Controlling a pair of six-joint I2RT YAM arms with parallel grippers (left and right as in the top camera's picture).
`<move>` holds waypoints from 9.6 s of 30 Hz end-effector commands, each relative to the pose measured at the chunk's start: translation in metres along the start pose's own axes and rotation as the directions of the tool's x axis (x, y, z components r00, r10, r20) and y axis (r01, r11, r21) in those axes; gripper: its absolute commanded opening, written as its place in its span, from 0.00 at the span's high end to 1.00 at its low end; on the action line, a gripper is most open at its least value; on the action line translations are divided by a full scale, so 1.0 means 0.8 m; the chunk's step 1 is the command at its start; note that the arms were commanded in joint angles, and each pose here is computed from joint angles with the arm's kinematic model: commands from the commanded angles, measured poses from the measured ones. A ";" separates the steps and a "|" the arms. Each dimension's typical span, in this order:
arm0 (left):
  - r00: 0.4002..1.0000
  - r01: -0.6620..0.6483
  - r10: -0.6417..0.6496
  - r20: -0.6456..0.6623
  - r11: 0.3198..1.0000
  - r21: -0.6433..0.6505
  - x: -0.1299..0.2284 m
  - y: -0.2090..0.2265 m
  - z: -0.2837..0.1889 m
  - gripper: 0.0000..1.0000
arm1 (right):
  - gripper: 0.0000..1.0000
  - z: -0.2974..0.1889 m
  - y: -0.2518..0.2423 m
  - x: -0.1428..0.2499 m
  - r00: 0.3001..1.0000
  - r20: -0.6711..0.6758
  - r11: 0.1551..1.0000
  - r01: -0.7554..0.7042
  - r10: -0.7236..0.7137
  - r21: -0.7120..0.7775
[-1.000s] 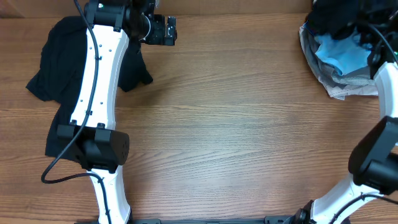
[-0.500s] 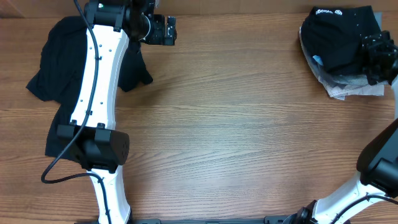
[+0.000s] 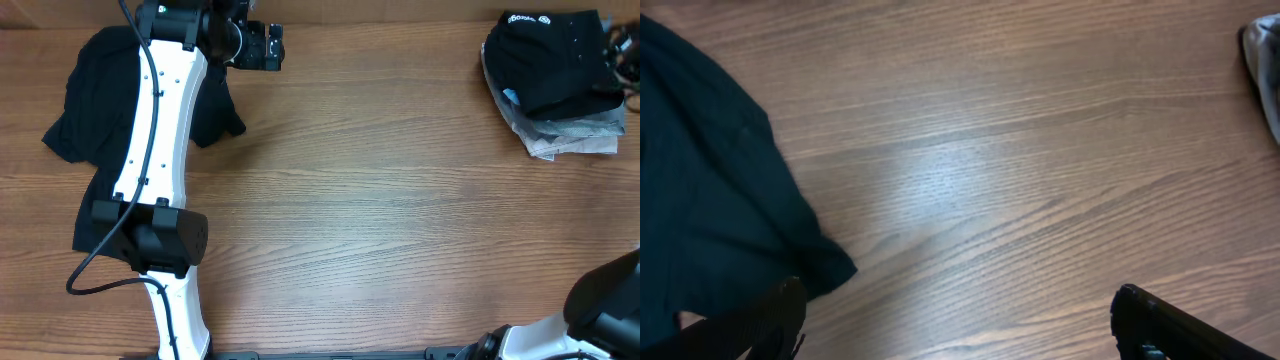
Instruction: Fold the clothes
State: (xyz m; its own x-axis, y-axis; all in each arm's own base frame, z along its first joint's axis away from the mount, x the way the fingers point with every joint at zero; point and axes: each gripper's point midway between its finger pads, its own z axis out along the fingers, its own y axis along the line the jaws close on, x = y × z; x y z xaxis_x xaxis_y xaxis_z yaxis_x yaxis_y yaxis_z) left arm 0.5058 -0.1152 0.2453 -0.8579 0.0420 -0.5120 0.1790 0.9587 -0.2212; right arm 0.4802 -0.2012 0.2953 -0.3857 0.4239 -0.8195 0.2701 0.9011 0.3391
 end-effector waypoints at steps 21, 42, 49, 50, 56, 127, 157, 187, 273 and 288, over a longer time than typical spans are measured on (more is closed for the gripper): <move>0.999 -0.032 0.032 0.017 0.999 -0.013 -0.010 0.005 0.018 0.00 | 0.00 0.240 -0.056 0.176 0.968 -0.159 0.979 0.202 -0.194 0.032; 0.999 -0.030 0.030 0.012 0.999 -0.027 -0.008 0.009 0.018 0.00 | 0.00 -0.134 0.143 -0.120 0.920 0.256 0.950 0.312 -0.297 -0.021; 0.999 -0.030 0.030 0.012 0.999 -0.027 -0.008 0.009 0.018 0.00 | 0.00 -0.215 0.211 -0.072 0.934 0.194 0.914 0.341 -0.301 -0.220; 0.999 -0.030 0.030 0.012 0.999 -0.027 -0.008 0.009 0.018 0.00 | 0.00 -0.225 0.222 -0.061 0.937 0.176 0.902 0.340 -0.301 -0.266; 0.999 -0.030 0.030 0.012 0.999 -0.027 -0.008 0.009 0.018 0.00 | 0.00 -0.240 0.236 -0.013 0.958 0.040 0.881 0.278 -0.285 -0.384; 0.999 -0.030 0.030 0.012 0.999 -0.027 -0.008 0.009 0.018 0.00 | 0.00 -0.211 0.109 0.353 0.879 0.422 0.916 0.337 -0.223 -0.218; 0.997 -0.041 0.048 0.063 0.994 -0.104 -0.016 0.017 -0.023 0.00 | 0.00 -0.211 0.109 0.353 0.879 0.421 0.916 0.337 -0.223 -0.218; 0.505 0.035 0.056 0.861 0.996 -0.085 0.233 0.064 -0.186 0.00 | 0.00 -0.211 0.109 0.353 0.879 0.421 0.916 0.337 -0.223 -0.218; 0.558 0.085 0.090 0.825 0.983 -0.164 0.340 0.108 -0.109 0.00 | 0.00 -0.211 0.109 0.353 0.879 0.421 0.916 0.337 -0.223 -0.218; 0.558 0.085 0.090 0.825 0.983 -0.164 0.340 0.108 -0.109 0.00 | 0.00 -0.211 0.109 0.353 0.879 0.421 0.916 0.337 -0.223 -0.218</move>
State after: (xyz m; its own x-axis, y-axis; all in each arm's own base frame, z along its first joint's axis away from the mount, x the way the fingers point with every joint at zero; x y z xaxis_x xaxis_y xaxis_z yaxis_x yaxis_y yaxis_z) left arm 0.2461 0.0015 0.1593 -0.0719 -0.1385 -0.9878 0.0305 0.9895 -0.1409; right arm 0.2459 0.0121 0.1732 -0.0304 0.1256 -0.9916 -0.0754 0.9890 0.1275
